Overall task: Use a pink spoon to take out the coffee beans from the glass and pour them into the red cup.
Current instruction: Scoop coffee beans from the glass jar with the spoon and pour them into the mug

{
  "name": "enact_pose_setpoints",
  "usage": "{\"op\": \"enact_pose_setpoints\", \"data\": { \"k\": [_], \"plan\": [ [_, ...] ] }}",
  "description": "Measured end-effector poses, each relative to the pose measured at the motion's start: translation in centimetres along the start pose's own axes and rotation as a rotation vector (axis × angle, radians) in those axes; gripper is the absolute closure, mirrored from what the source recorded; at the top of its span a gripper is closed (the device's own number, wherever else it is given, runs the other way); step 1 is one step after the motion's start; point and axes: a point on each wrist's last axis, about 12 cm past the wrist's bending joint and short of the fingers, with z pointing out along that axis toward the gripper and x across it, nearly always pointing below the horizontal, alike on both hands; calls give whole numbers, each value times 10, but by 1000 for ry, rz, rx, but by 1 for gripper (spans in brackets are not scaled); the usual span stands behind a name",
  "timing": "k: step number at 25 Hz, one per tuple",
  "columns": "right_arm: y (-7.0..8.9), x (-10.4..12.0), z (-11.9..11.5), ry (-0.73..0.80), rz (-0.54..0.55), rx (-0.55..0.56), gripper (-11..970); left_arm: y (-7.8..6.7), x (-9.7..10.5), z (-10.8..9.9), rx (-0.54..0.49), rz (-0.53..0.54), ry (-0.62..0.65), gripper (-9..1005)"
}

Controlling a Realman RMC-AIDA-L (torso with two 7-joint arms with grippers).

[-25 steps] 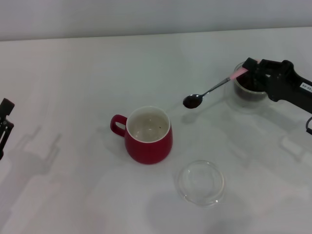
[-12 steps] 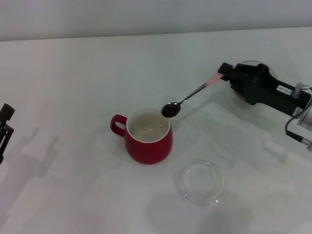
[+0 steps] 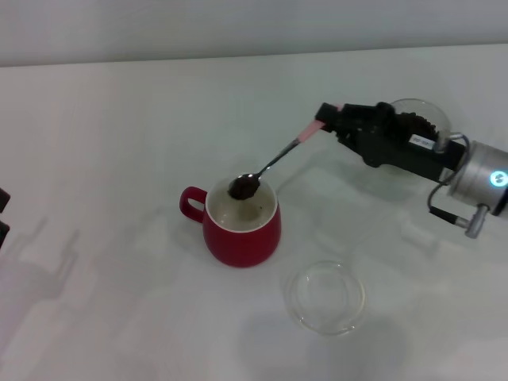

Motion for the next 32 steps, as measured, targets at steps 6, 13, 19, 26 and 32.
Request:
{"op": "enact_pose_setpoints", "data": {
  "k": [6,13,19,26,32],
  "plan": [
    [4,-1,14,37,-82,5,814,0,0,-1,-4,0,5,477],
    [5,-3,15,31,-203,6,814,0,2,-1,-5,-1,18,477],
    [7,-6,14,31,-335,-3,814,1,2,1,0,0,15,477],
    [14,-6,15,44,-475,-61,814,1,3,3,-4,-1,24,477],
    [22,-3,18,63,-620,-127,814,1,4,6,1,-4,26,477]
  ]
}}
